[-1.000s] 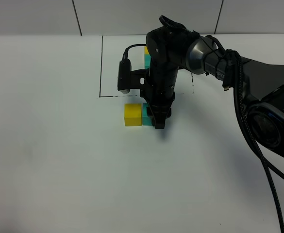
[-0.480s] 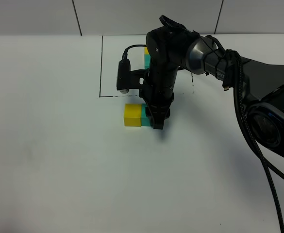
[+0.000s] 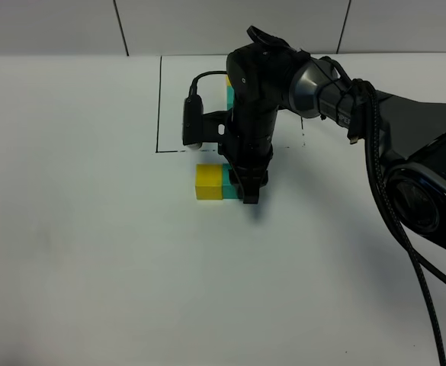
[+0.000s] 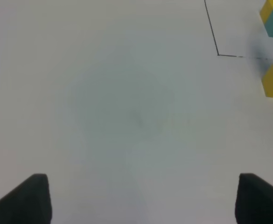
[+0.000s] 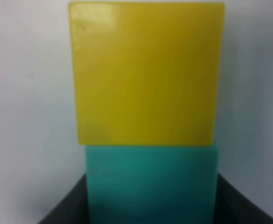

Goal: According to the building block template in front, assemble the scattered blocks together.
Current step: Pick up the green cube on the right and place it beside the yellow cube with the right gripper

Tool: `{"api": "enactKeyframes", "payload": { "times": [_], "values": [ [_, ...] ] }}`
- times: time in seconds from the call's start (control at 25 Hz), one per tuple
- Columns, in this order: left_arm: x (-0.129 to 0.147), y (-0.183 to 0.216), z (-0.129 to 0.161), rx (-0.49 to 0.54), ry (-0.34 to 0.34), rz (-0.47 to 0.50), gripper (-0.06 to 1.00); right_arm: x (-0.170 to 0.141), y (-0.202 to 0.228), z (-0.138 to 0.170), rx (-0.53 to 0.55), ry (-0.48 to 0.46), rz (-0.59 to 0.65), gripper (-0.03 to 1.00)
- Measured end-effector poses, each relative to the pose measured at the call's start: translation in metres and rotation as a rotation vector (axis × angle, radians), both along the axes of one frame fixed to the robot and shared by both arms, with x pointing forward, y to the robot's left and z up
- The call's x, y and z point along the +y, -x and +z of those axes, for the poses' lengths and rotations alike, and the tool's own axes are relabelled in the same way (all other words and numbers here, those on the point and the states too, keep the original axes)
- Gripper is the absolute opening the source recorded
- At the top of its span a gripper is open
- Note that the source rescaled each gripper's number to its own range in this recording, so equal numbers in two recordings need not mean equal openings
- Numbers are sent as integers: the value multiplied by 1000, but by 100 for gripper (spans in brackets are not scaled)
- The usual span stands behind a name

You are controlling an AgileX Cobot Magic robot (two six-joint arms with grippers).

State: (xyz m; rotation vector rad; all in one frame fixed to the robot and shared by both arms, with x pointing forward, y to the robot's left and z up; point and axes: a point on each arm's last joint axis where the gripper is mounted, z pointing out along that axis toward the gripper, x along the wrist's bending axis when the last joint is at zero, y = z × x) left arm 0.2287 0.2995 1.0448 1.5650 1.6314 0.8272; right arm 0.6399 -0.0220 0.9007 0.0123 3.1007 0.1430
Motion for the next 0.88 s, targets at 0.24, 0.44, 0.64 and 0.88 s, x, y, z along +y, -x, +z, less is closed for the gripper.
{"api": "enactKeyframes", "payload": {
  "times": [0.24,0.44,0.64,0.88],
  "values": [
    [0,0,0,0,0,0,74,0,0,0,-6,9,20,1],
    [0,0,0,0,0,0,74,0,0,0,-6,9,21,1],
    [0,0,0,0,0,0,74,-2,-1,-5,-5,27,15,21],
    [0,0,0,0,0,0,74,-7,-4,7,-27,26,-55,62]
  ]
}}
